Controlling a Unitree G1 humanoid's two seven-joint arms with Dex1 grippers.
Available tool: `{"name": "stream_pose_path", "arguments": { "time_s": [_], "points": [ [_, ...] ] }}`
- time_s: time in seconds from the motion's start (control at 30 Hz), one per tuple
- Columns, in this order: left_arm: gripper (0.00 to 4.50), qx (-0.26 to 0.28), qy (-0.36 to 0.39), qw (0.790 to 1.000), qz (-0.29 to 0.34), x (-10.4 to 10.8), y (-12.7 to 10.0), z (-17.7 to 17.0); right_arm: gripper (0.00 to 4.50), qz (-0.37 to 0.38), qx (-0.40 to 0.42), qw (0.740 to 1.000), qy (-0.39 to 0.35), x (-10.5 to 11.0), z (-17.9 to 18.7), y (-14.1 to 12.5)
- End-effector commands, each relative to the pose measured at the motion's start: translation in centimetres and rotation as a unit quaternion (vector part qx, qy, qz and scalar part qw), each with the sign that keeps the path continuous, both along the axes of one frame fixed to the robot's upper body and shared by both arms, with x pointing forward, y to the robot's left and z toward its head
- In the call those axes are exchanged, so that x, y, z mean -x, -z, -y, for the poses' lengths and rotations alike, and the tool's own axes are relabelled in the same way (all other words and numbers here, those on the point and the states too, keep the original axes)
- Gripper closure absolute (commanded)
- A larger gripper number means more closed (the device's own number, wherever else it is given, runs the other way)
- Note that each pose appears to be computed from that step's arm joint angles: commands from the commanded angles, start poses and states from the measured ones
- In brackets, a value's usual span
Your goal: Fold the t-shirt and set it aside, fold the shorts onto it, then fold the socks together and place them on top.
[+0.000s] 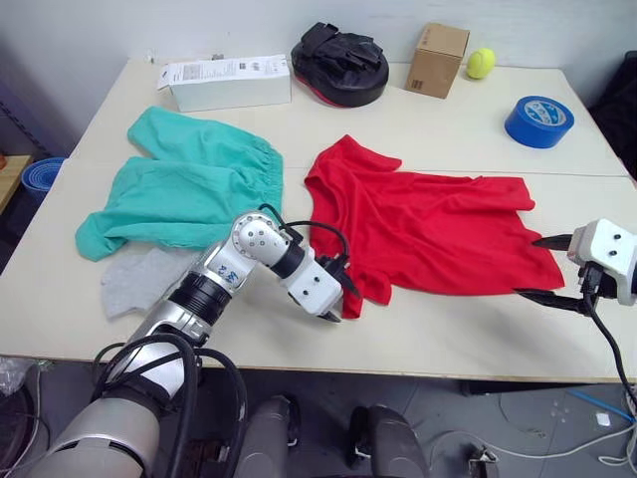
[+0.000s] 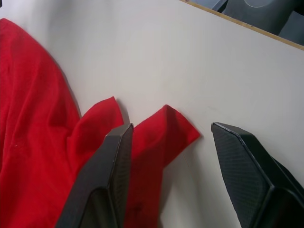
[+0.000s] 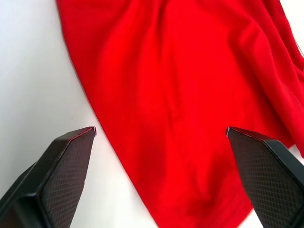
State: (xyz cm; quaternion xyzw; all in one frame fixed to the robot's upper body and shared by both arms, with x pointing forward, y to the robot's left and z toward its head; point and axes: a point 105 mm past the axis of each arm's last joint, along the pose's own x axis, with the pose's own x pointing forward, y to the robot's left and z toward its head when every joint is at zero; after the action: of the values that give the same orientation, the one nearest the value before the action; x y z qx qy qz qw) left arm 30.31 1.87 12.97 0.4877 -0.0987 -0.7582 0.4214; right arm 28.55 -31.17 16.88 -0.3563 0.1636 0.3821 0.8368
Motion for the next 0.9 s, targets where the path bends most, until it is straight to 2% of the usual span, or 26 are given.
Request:
{"name": "stream_pose_path", "arguments": {
  "time_s": [0.03,0.1,0.17,0.37,0.6,0.87,0.9],
  "points": [
    [1.97,0.009,0.010,1.000,0.024,-0.2,-1.1,0.4,0.00,0.026,-0.014,1.000,-0.001,0.0,-0.3,-1.3],
    [2.33,0.010,0.011,1.000,0.025,-0.3,-1.2,0.6,0.00,0.026,-0.018,0.999,0.000,0.0,-0.4,-1.3],
    [2.92,0.019,0.004,1.000,0.024,-0.5,-1.4,1.0,0.00,0.027,-0.020,0.999,0.000,0.0,-0.5,-1.3],
    [2.92,0.016,0.004,1.000,0.024,-0.6,-1.5,1.1,0.00,0.026,-0.029,0.999,0.001,0.0,-0.7,-1.3],
    [2.92,-0.013,0.015,0.999,0.042,-0.6,-0.1,0.8,0.00,0.022,-0.012,1.000,0.000,0.0,-0.2,-1.1],
    [2.92,0.004,0.011,0.999,0.052,-0.9,-0.2,1.8,0.00,0.022,-0.019,1.000,0.000,0.0,-0.3,-1.2],
    [3.28,0.004,0.011,0.999,0.052,-0.9,-0.2,1.8,0.00,0.022,-0.018,1.000,0.000,0.0,-0.3,-1.1]
  ]
}}
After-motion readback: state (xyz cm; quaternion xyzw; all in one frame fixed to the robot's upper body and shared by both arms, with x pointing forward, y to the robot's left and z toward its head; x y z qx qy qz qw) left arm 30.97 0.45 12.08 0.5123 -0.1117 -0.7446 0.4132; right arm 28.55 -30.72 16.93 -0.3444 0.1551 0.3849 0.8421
